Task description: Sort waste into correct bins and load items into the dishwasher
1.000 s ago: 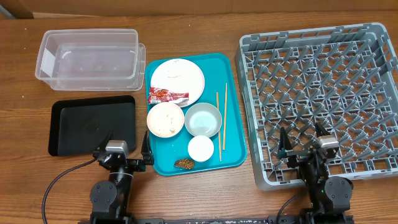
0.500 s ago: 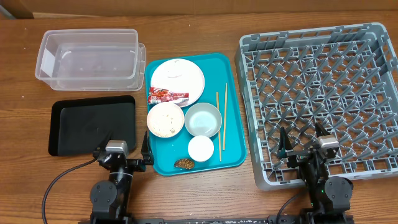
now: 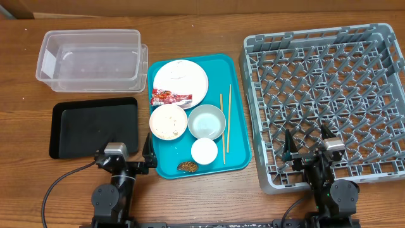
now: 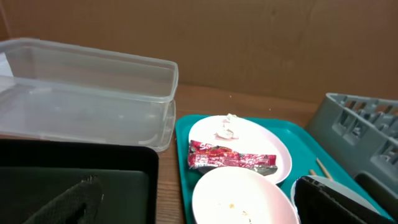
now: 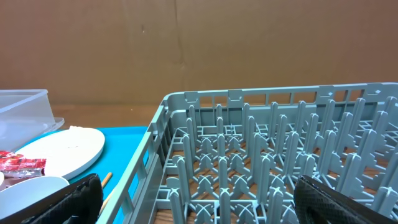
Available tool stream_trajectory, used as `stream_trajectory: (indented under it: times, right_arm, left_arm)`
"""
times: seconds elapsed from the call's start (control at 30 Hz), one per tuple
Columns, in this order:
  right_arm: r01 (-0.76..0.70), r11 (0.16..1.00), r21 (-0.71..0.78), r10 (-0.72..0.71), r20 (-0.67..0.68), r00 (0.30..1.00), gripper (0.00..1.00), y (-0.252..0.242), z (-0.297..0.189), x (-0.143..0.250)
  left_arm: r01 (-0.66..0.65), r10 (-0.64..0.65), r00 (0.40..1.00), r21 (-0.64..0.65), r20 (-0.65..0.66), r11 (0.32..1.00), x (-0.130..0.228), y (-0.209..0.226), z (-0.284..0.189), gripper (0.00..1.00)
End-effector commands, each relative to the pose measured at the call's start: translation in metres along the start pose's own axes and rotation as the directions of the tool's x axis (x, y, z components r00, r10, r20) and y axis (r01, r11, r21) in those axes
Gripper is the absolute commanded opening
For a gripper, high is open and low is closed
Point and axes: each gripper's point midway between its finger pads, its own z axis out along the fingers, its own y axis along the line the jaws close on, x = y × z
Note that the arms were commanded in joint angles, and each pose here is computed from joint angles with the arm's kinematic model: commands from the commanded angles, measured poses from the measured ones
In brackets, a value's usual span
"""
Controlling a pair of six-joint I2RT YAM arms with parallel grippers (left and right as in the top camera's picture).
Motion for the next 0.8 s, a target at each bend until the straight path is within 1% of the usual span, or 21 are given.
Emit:
stream_trajectory:
  times: [0.0,0.07,0.13,0.23,0.37,0.6,0.77]
  right_arm:
    - [-0.001,1.0,-0.02,0.001,0.008,1.0,1.0,0.003,0.0,0.001]
    - [-0.064,0.998,-0.028,0.065,0.006,0.998,1.0,0.004,0.0,0.001]
    - [-0.126,0.992,-0.024,0.127,0.005,0.992,1.0,0.004,0.0,0.001]
    - [-0.13,0.991,0.008,0.13,0.012,0.991,1.0,-0.002,0.0,0.0]
    - [-0.132,0.988,0.078,0.13,0.026,0.991,1.0,-0.014,-0.001,-0.001]
    - [-0.131,0.976,0.174,0.136,-0.016,0.991,1.0,-0.029,-0.007,-0.003]
    - [-0.13,0.973,0.19,0.143,-0.056,0.988,1.0,-0.029,-0.011,-0.015]
  left_arm:
    - [0.1,-0.1,0.995,0.068,0.0,0.993,-0.001,-0.012,-0.001,1.0]
    - [0.126,-0.128,0.992,0.144,0.004,0.982,-0.007,-0.026,-0.002,1.0]
    - [0.158,-0.161,0.987,0.173,0.005,0.972,-0.013,-0.031,-0.004,1.0]
    - [0.173,-0.179,0.984,0.179,0.019,0.969,-0.023,-0.033,-0.006,1.0]
    - [0.176,-0.18,0.983,0.131,0.019,0.976,-0.034,-0.028,-0.006,1.0]
    - [0.11,-0.101,0.99,0.088,-0.1,0.99,-0.042,-0.029,0.01,1.0]
    - [0.115,-0.1,0.973,0.059,-0.207,0.992,-0.058,-0.033,0.034,1.0]
